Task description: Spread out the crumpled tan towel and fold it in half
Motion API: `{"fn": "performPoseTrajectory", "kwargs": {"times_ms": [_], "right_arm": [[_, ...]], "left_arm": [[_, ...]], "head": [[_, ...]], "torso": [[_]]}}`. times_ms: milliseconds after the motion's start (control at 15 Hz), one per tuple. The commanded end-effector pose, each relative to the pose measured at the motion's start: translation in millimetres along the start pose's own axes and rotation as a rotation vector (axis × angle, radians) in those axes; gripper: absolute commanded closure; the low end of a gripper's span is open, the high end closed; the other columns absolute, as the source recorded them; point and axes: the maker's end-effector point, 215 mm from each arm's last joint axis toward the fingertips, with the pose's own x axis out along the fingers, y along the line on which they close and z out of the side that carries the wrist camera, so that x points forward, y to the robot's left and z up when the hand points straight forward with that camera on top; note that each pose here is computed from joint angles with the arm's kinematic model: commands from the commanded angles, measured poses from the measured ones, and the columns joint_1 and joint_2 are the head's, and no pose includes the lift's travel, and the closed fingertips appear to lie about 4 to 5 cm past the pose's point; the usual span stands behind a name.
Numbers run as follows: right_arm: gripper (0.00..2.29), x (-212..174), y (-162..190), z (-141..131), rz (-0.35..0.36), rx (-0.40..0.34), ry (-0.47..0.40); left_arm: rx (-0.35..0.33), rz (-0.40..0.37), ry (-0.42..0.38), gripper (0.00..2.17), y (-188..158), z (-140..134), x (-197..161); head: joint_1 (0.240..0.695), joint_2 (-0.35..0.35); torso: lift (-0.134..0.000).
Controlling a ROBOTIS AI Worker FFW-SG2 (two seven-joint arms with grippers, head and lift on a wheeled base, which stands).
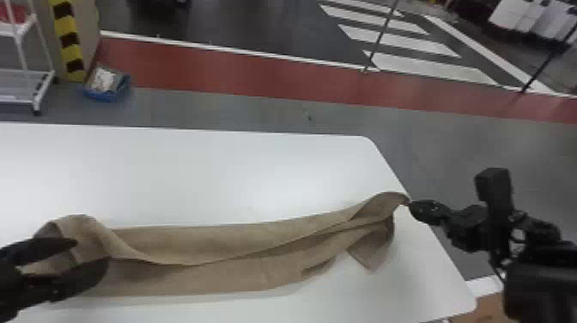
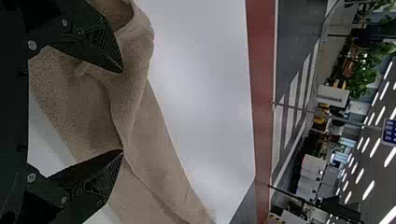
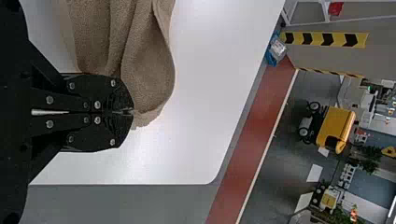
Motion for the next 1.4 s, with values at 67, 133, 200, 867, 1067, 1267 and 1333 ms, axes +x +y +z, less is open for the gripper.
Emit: {"fn": "performPoseTrajectory", "kwargs": {"times_ms": [67, 133, 200, 867, 1067, 1267, 1333], "right_arm": [[1.21, -3.8, -2.5, -0.8, -0.005, -0.001, 0.002], [1.21, -5.6, -3.9, -1.9, -0.007, -0.001, 0.003], [1.21, -8.0, -6.4, -3.6, -0.013, 0.002, 0.004], [1.21, -7.0, -7.3, -12.5, -0.011, 0.008, 0.007], [1.21, 1.2, -0.7, -11.2, 0.005, 0.006, -0.001], [1.21, 4.4, 3.1, -12.9, 0.01, 0.008, 0.004], [1.21, 3.4, 1.9, -13.7, 0.007, 0.006, 0.005]], "left_arm": [[-0.007, -0.055, 0.052, 0.33, -12.2, -15.6, 33.9], [0.011, -0.063, 0.072, 0.33, -18.5, -17.1, 42.6], [0.036, -0.071, 0.072, 0.33, -23.9, -12.7, 51.0], [0.177, -0.003, 0.027, 0.33, -25.7, 14.6, 46.2], [0.216, 0.115, 0.075, 0.33, -23.6, -9.2, 31.0], [0.278, 0.27, 0.127, 0.33, -28.3, -32.7, 41.3], [0.289, 0.291, 0.131, 0.33, -32.7, -35.2, 47.4]], "head": [[0.695, -0.35], [0.695, -0.35], [0.695, -0.35], [0.695, -0.35], [0.695, -0.35], [0.695, -0.35], [0.695, -0.35]], "torso": [[-0.12], [-0.12], [-0.12], [-0.12], [-0.12], [-0.12], [-0.12]]}}
